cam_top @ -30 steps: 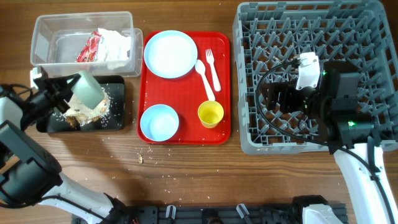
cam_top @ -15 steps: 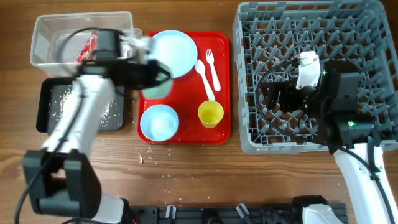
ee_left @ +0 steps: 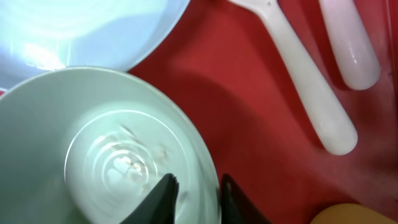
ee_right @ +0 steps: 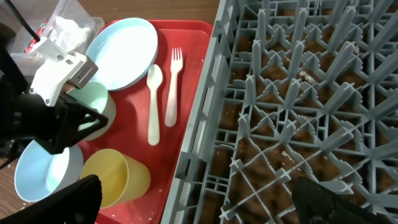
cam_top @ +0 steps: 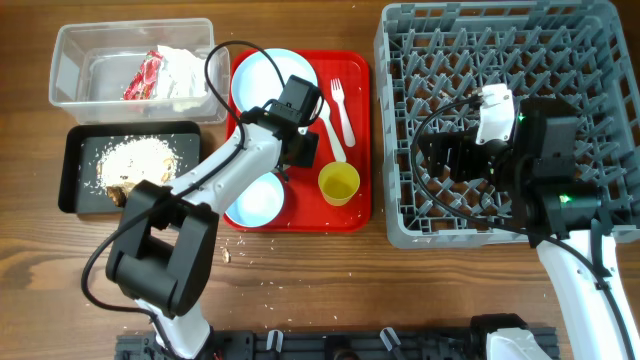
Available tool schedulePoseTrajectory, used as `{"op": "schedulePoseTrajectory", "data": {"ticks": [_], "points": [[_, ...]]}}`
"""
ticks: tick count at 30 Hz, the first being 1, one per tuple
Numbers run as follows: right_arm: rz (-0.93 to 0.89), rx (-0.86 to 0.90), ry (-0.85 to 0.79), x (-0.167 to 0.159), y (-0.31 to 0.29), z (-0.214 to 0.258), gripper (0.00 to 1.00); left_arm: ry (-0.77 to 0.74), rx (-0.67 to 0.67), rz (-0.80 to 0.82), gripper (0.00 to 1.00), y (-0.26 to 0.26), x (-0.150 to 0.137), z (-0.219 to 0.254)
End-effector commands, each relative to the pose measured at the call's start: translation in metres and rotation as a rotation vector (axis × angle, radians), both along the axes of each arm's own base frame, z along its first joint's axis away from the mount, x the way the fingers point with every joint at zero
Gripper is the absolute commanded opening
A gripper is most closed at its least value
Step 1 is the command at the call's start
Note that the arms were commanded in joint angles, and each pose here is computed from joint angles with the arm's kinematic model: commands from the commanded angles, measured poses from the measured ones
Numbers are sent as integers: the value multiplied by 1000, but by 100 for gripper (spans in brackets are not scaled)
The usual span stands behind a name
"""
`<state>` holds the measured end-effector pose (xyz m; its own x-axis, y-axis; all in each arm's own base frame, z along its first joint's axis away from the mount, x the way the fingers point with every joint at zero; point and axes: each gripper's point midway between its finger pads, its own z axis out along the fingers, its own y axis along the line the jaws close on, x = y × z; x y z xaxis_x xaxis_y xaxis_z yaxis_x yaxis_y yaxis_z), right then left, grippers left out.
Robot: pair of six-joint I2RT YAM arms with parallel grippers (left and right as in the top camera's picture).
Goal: Sort waste into correct bins and load items into the dishwasher rack
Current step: 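Return the green bowl to the red tray with left gripper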
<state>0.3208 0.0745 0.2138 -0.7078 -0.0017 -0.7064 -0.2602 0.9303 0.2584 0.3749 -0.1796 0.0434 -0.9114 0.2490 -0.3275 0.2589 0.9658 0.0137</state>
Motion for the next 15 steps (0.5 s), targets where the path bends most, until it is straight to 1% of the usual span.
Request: {"op": "schedulePoseTrajectory", "data": {"ticks": [1, 3, 5, 6, 10, 12, 14, 15], "points": [[8, -4, -20, 3, 0, 7, 100, -100, -151, -5, 52, -21, 10, 72], [9, -4, -20, 3, 0, 7, 100, -105, -283, -81, 59, -42, 1, 101], [8, -4, -20, 3, 0, 7, 100, -46, -351, -205, 60, -57, -19, 104], [9, -4, -21, 3, 0, 7, 100, -2, -358, -229, 60, -59, -28, 96], [8, -4, -20, 3, 0, 7, 100, 156, -288, -258, 60, -60, -57, 52], [7, -3, -19, 3, 0, 7, 100, 203, -267, -266, 60, -63, -65, 38], [7, -2, -19, 3, 0, 7, 100, 241, -245, -270, 56, -65, -70, 23], [7, -2, -19, 3, 0, 7, 100, 258, -235, -268, 49, -65, -71, 16]]}}
